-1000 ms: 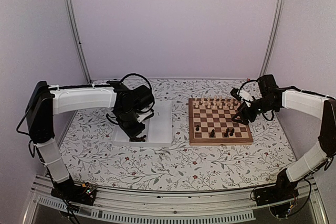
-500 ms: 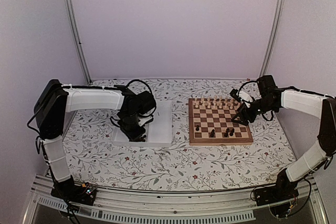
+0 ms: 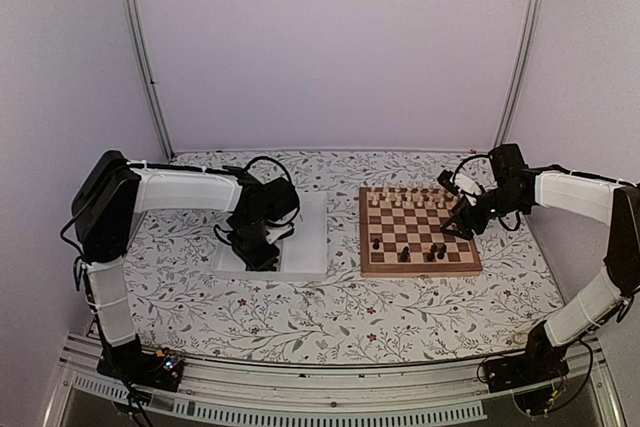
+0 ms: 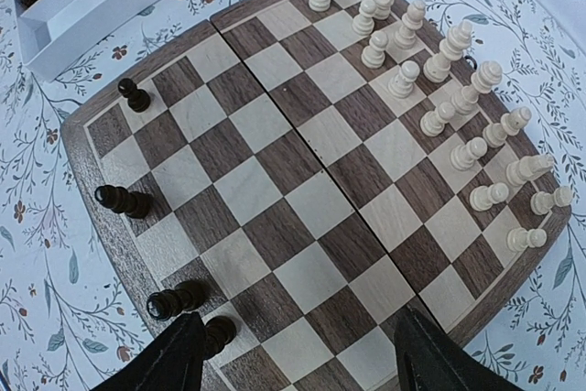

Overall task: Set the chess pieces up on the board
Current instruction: Pick up the chess piece from the storage box, then place the chess piece on the chessboard.

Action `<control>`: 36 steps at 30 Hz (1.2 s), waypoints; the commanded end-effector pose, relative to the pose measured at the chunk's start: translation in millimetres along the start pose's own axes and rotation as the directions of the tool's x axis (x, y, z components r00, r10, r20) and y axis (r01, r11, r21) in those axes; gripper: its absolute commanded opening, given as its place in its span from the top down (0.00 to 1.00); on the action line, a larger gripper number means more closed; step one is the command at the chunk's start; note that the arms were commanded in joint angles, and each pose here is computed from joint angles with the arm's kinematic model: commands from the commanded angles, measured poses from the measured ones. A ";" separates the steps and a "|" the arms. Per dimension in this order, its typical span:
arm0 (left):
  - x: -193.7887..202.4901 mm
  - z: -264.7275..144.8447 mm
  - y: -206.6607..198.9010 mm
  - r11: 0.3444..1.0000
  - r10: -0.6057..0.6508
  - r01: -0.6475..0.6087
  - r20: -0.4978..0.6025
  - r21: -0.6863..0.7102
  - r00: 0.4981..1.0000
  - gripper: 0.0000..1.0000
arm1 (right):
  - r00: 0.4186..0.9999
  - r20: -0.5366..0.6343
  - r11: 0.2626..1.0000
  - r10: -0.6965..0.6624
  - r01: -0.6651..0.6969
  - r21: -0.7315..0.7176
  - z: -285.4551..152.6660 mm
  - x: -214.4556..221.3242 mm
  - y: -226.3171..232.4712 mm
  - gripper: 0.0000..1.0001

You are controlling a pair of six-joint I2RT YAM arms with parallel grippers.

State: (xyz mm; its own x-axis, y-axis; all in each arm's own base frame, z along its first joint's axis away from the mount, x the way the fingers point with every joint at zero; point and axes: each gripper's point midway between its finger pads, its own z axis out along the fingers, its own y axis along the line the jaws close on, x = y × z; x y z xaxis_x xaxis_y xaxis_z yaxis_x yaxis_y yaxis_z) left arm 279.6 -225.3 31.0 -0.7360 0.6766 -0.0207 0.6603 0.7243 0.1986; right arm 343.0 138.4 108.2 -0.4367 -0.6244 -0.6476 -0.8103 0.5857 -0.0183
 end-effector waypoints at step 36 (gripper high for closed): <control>-159.0 -119.4 -157.1 0.928 0.197 -0.309 0.433 0.206 0.880 0.88 | 0.999 -0.037 1.000 -0.003 0.002 -0.013 6.9 7.7 3.6 0.27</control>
State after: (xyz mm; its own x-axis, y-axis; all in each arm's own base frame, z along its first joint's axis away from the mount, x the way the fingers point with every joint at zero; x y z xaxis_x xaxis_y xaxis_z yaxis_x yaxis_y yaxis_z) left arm 290.7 -428.6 126.4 -0.5045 0.7739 -0.3829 0.8256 0.5622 0.0485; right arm 342.6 138.9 101.8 -0.4461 -0.6317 -0.6339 -0.8111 0.5847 -0.0118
